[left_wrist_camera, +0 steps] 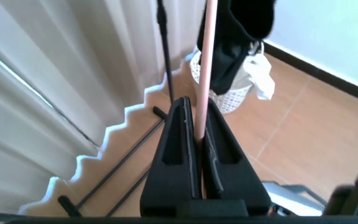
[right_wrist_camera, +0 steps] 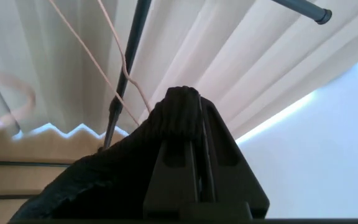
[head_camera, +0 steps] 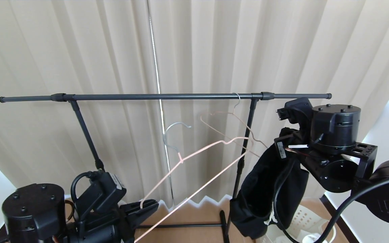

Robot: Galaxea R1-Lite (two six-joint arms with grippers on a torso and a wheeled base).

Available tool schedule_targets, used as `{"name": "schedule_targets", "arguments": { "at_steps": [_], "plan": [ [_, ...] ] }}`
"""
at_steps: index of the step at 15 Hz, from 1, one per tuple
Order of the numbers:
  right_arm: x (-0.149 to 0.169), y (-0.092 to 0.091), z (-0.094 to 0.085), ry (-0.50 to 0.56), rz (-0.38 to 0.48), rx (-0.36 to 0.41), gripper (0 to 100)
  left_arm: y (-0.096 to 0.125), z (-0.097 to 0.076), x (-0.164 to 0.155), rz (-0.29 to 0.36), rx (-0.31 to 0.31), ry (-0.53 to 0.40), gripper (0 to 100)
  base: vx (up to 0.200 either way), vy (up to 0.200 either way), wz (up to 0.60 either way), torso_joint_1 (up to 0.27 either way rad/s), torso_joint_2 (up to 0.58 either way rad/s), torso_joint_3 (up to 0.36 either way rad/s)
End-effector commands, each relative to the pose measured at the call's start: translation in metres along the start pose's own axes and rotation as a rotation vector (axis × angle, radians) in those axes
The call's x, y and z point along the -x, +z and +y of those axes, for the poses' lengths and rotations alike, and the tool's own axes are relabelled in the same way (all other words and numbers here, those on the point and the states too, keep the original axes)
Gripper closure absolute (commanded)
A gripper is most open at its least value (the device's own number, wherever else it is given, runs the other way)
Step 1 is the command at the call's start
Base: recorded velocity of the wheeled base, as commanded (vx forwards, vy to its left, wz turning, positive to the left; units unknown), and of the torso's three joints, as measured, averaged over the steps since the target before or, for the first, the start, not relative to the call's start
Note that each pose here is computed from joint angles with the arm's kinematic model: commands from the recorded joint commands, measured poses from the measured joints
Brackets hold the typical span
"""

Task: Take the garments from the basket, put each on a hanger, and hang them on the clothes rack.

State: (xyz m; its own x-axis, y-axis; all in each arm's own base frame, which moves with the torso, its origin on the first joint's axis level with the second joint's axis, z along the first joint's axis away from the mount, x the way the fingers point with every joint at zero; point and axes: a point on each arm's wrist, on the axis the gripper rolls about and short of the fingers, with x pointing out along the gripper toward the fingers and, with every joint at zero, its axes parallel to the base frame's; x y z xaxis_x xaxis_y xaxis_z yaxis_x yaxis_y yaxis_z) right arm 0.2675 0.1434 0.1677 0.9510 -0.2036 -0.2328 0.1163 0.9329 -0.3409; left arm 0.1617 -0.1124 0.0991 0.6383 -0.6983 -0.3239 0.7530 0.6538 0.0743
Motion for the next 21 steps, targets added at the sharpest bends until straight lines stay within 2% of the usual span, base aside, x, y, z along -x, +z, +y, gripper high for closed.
{"name": "schedule_targets", "arguments": {
  "at_steps": [1, 3, 5, 8, 12, 15, 18, 21],
  "plan": [
    [-0.007, -0.003, 0.008, -0.004, 0.015, 0.012, 100, -0.007, -0.003, 0.004, 0.024, -0.013, -0.039, 100, 0.000, 0.000, 0.00, 0.000, 0.00, 0.000],
    [-0.012, -0.005, 0.013, -0.005, 0.024, 0.015, 100, -0.013, -0.007, 0.002, 0.051, -0.040, -0.072, 100, 0.000, 0.000, 0.00, 0.000, 0.00, 0.000],
    [-0.014, -0.004, 0.015, -0.018, -0.003, -0.013, 100, -0.016, -0.011, -0.001, 0.070, -0.041, -0.091, 100, 0.000, 0.000, 0.00, 0.000, 0.00, 0.000],
    [-0.005, -0.002, 0.024, 0.003, -0.019, -0.007, 100, -0.018, -0.010, -0.008, 0.075, -0.034, -0.094, 100, 0.000, 0.000, 0.00, 0.000, 0.00, 0.000],
    [0.015, -0.004, 0.042, 0.055, -0.035, 0.018, 100, -0.022, -0.010, -0.024, 0.038, -0.023, -0.085, 100, 0.000, 0.000, 0.00, 0.000, 0.00, 0.000],
    [0.028, -0.004, 0.053, 0.103, -0.049, 0.017, 100, -0.025, -0.013, -0.038, 0.010, -0.019, -0.001, 100, 0.000, 0.000, 0.00, 0.000, 0.00, 0.000],
    [0.044, -0.003, 0.067, 0.166, -0.069, -0.001, 100, -0.028, -0.015, -0.043, -0.018, -0.025, 0.005, 100, 0.000, 0.000, 0.00, 0.000, 0.00, 0.000],
    [0.061, -0.003, 0.080, 0.229, -0.088, -0.013, 100, -0.032, -0.015, -0.045, 0.005, -0.021, 0.004, 100, 0.000, 0.000, 0.00, 0.000, 0.00, 0.000]
  ]
}}
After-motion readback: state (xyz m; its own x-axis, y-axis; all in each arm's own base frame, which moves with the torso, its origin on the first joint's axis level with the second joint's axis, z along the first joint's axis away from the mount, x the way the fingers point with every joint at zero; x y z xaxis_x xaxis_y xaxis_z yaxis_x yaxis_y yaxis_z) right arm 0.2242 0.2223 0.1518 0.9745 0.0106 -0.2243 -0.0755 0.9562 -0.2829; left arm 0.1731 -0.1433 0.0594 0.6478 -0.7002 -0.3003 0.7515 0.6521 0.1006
